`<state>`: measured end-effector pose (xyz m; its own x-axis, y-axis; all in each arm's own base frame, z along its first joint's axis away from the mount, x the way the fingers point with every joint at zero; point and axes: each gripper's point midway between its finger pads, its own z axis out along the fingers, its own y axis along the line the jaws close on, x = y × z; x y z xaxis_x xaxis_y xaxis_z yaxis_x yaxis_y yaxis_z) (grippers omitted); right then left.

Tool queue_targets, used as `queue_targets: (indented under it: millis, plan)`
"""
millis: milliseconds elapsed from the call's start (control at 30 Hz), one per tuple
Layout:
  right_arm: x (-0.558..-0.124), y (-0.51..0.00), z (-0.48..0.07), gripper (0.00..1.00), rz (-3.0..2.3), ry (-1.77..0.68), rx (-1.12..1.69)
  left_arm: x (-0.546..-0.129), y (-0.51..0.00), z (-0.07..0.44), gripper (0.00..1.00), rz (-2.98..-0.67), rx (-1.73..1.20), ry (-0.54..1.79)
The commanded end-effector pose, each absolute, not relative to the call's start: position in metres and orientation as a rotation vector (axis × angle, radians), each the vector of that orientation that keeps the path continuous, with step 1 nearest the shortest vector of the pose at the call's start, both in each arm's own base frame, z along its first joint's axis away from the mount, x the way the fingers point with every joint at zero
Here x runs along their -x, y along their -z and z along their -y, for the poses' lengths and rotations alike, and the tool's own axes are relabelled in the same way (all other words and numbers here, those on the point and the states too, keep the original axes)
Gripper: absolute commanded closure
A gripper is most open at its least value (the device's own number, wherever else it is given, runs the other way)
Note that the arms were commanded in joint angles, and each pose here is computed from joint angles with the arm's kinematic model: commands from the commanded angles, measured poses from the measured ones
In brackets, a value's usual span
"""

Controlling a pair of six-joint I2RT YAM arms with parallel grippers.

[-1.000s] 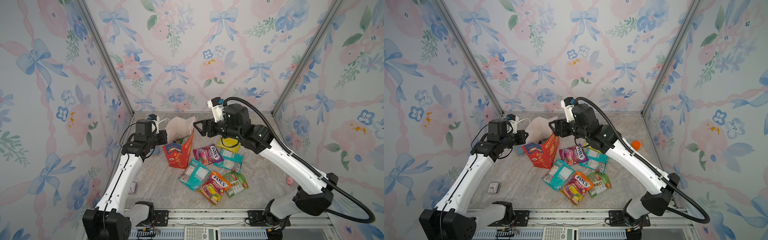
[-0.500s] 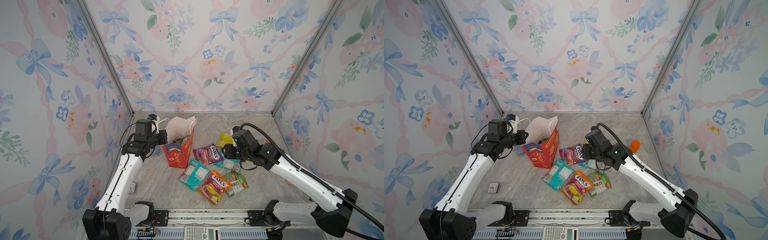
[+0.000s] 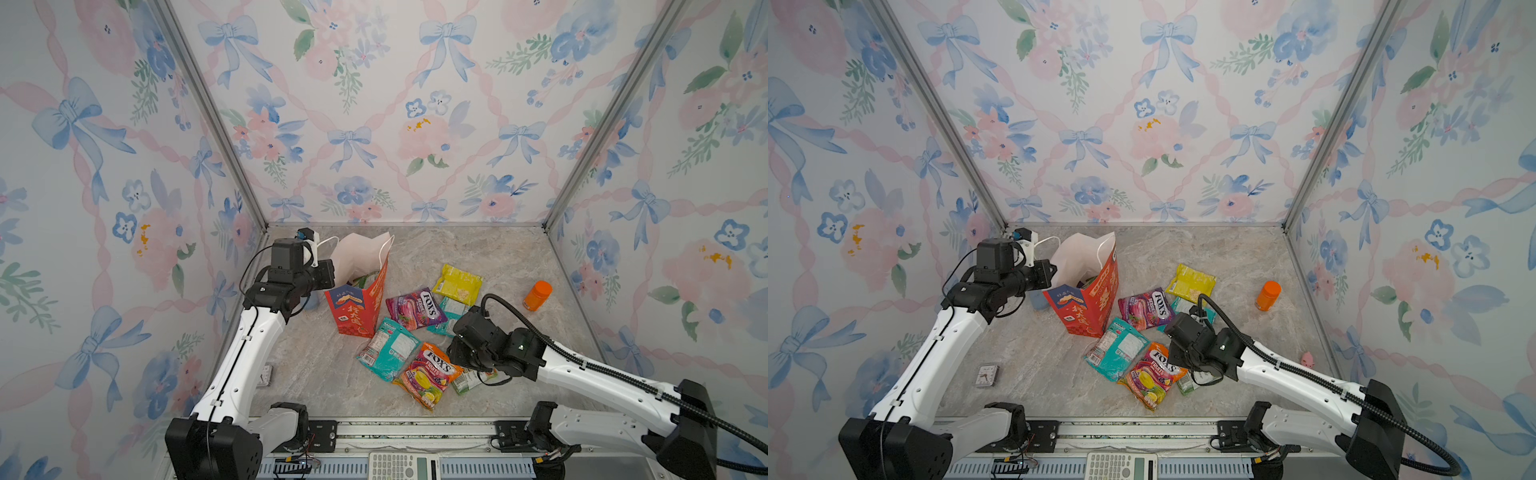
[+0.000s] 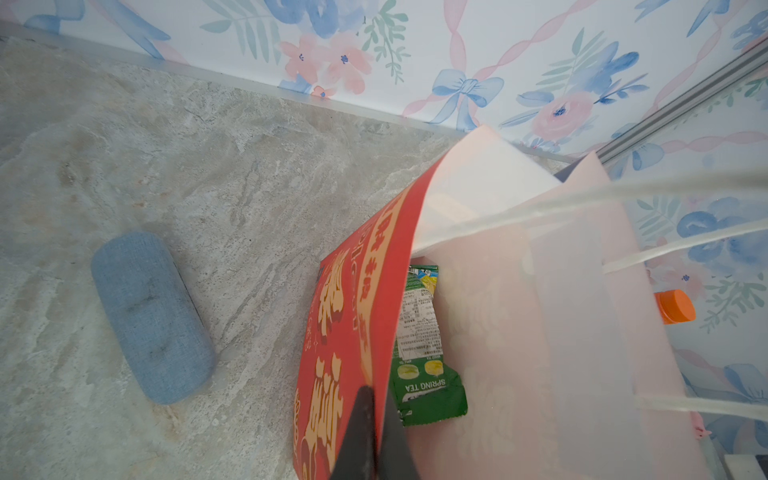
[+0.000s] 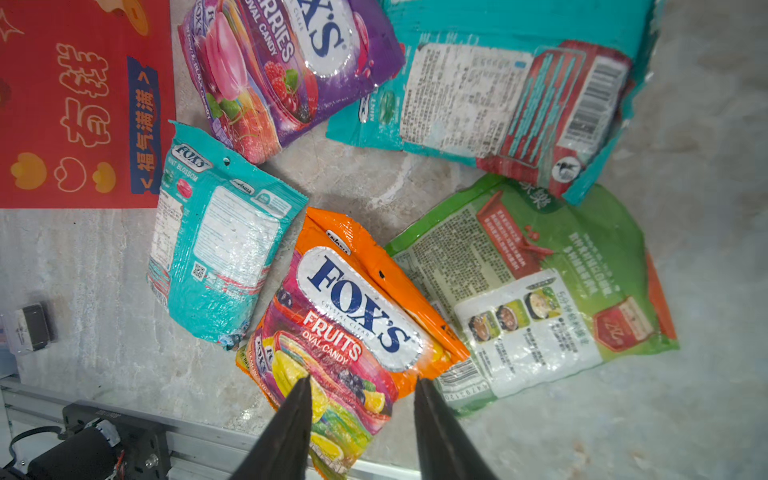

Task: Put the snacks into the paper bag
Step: 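Move the right gripper down over the orange FOX'S fruits candy bag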

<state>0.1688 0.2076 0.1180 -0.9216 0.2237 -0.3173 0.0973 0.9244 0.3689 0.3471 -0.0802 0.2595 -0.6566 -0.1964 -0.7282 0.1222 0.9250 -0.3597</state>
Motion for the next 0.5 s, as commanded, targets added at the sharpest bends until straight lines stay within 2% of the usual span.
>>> queue_targets:
  millis: [0, 467]
  plan:
    - [-0.159, -0.11, -0.213, 0.57, -2.718, -0.566, -0.32, -0.35, -0.263, 0.079, 1.0, -2.219, 0.02, 0.462]
    - [-0.131, -0.068, -0.213, 0.57, -2.714, -0.644, -0.4, -0.346, -0.251, 0.079, 1.0, -2.241, -0.01, 0.442]
